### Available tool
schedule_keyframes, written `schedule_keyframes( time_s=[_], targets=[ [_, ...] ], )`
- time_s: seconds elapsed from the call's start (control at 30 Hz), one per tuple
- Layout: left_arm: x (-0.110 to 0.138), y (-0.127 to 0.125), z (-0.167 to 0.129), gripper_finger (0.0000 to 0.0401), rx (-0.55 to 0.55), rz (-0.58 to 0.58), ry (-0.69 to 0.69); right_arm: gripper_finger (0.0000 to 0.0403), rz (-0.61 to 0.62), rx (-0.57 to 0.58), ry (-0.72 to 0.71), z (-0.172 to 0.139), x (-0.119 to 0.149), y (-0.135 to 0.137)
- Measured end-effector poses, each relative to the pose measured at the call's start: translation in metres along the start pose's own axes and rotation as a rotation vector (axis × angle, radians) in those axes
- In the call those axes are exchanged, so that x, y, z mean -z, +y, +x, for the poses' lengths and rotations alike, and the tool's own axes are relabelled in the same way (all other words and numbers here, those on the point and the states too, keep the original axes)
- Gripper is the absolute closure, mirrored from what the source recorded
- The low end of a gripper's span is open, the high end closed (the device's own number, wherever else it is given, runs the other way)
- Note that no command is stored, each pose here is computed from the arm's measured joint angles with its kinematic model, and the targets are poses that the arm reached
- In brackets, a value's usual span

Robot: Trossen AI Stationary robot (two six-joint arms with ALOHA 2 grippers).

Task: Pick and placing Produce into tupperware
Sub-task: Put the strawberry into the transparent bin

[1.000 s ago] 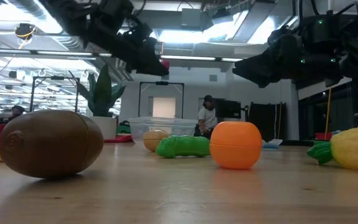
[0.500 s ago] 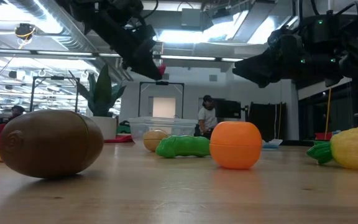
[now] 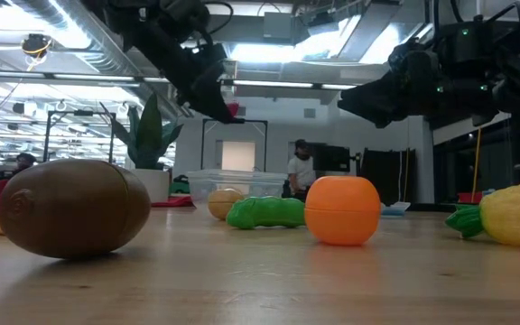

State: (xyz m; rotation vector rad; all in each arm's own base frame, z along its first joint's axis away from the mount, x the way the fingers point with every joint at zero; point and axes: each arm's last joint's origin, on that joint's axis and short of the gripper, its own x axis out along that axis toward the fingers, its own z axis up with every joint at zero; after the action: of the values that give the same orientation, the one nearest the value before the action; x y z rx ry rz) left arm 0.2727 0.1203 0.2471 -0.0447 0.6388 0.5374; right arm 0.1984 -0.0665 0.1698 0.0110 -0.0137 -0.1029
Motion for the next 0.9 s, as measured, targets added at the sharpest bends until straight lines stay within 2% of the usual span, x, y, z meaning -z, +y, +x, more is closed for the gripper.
schedule_keyframes(
  time_s=[0.33, 0.67, 0.9],
  targets=[
    [0.013, -0.004, 0.025, 0.0296, 0.002, 0.010, 0.077, 0.0207, 0.002, 0.000, 0.001, 0.000, 0.000, 0.000],
    [0.024, 0.000, 0.045, 0.0313, -0.017, 0.002, 0.130, 0.0207, 0.003, -0.001, 0.004, 0.000, 0.000, 0.000],
    [0.031, 0.000, 0.060, 0.0297, -0.009, 0.001, 0.161, 0.0207, 0.005, 0.000, 0.012, 0.000, 0.001, 0.000]
  ],
)
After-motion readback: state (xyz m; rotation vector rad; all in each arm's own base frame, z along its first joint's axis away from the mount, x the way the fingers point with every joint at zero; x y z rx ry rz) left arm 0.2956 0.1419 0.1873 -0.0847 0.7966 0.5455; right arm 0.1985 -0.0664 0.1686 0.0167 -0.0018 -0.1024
